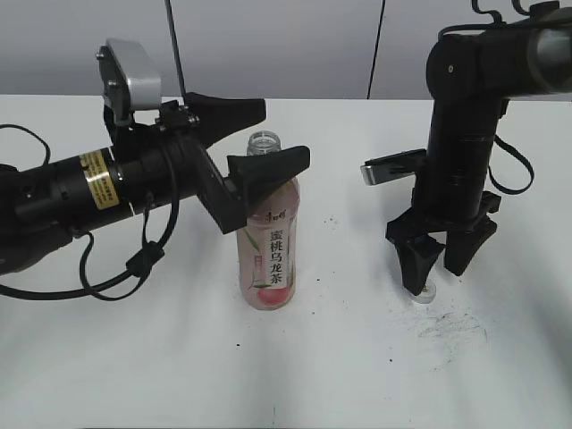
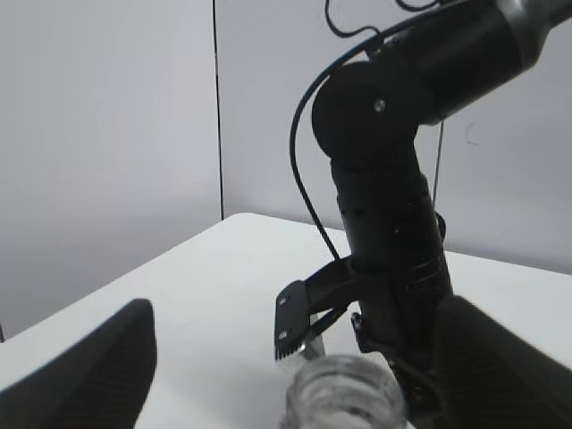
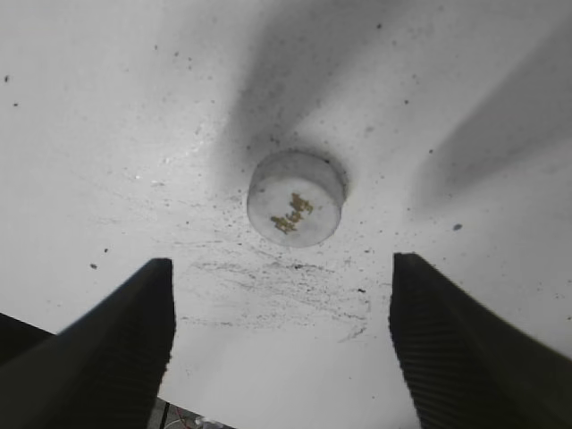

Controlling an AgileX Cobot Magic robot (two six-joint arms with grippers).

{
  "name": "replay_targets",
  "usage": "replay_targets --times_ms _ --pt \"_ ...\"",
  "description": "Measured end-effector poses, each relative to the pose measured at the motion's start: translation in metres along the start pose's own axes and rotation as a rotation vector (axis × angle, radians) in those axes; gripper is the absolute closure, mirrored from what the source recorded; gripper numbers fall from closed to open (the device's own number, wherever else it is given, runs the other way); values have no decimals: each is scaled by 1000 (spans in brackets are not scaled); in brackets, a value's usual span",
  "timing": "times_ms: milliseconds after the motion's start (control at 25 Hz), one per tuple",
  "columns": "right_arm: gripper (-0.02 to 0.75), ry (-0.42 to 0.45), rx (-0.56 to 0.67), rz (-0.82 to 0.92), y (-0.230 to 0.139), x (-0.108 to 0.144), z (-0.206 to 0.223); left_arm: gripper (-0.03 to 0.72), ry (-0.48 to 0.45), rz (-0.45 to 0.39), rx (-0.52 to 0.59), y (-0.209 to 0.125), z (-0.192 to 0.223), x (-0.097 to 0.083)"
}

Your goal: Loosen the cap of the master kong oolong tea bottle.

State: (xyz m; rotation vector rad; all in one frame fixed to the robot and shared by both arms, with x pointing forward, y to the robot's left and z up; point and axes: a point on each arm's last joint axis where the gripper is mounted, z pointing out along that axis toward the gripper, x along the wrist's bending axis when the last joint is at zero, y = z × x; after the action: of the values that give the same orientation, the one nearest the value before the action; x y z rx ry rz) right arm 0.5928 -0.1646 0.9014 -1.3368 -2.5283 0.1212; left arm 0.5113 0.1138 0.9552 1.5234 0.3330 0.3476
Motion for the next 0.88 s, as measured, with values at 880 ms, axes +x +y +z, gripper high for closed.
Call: replay_targets --times_ms 880 --pt "180 1 0 9 0 0 0 122 129 201 -44 106 -33 -18"
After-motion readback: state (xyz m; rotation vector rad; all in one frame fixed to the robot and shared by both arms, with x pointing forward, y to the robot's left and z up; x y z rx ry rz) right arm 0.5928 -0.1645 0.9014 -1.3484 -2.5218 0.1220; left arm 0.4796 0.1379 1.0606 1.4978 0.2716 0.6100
